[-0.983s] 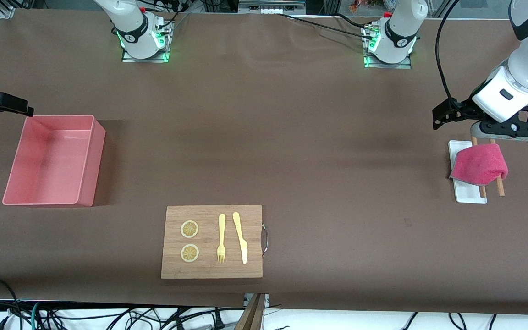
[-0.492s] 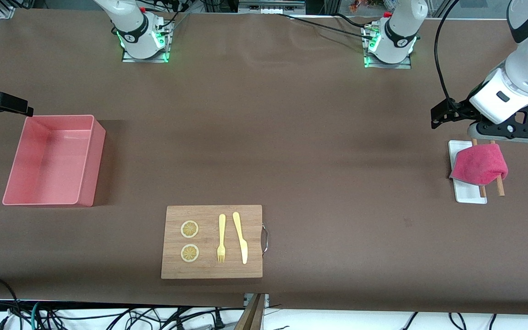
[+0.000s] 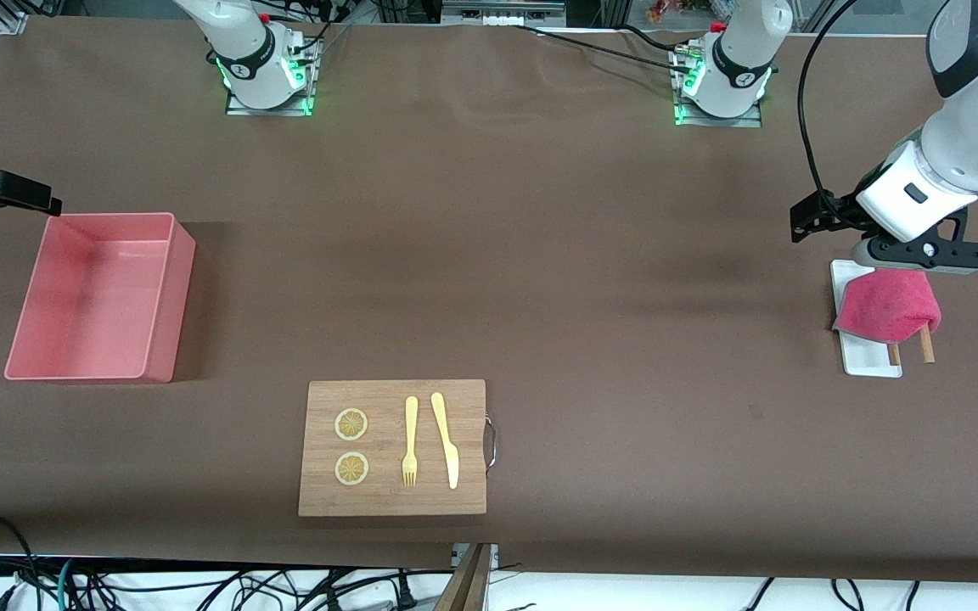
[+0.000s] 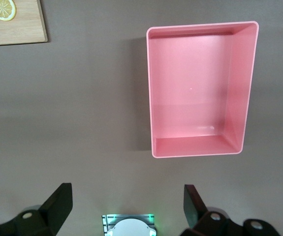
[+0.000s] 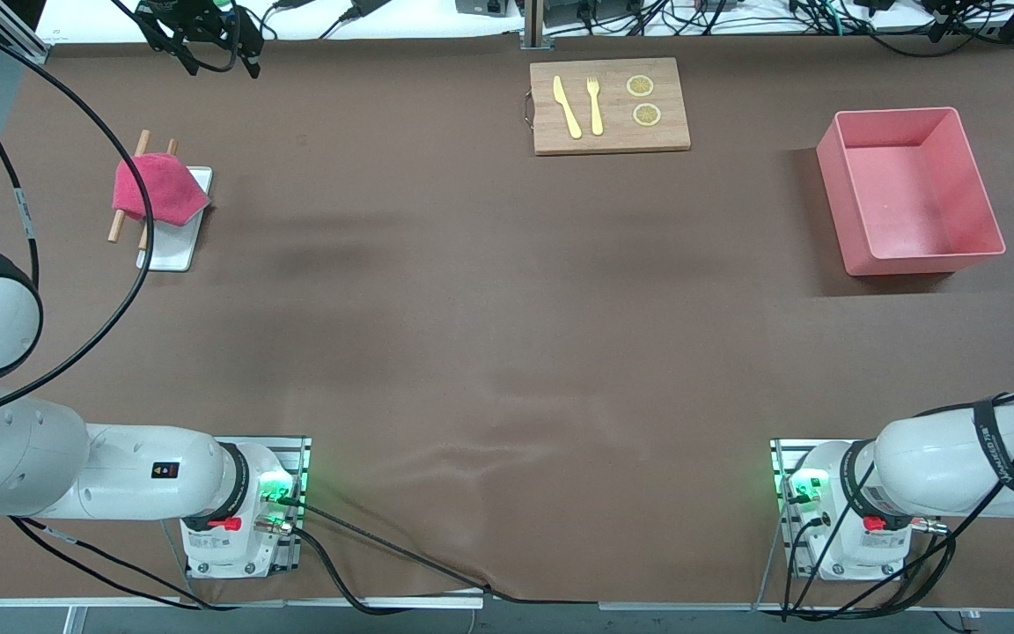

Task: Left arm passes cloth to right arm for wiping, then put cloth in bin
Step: 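Lower the left gripper onto the pink cloth on the white tray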

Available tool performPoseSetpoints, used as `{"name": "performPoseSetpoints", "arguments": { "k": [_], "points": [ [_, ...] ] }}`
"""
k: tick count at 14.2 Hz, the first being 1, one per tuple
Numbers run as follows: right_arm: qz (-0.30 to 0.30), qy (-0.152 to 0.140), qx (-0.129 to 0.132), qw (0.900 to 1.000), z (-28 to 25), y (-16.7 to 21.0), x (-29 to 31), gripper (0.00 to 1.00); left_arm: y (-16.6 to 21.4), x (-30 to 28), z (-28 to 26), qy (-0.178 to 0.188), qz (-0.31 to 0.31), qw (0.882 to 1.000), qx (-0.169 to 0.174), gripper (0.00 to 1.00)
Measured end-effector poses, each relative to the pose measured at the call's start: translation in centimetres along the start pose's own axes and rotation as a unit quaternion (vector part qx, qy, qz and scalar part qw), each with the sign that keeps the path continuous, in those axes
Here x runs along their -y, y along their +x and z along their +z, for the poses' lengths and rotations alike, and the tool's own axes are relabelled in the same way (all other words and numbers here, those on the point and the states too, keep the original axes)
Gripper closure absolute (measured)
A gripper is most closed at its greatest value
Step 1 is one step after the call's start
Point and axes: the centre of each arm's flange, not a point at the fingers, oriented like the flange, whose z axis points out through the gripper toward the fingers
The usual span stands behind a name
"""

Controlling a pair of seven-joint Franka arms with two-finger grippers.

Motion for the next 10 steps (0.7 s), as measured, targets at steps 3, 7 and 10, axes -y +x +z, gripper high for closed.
{"name": "performPoseSetpoints", "arguments": {
  "k": [3, 7, 10],
  "points": [
    [0.000, 0.000, 0.000, 1.000, 0.0, 0.0, 0.0, 0.00, 0.4, -0.5, 1.1, 0.031, 0.013, 0.999, 0.009, 0.00],
    [0.000, 0.000, 0.000, 1.000, 0.0, 0.0, 0.0, 0.00, 0.6, 0.0, 2.7, 0.034, 0.010, 0.999, 0.037, 0.00],
    [0.000, 0.000, 0.000, 1.000, 0.0, 0.0, 0.0, 0.00, 0.9, 1.0, 3.5, 0.035, -0.026, 0.998, 0.045, 0.00]
  ]
}}
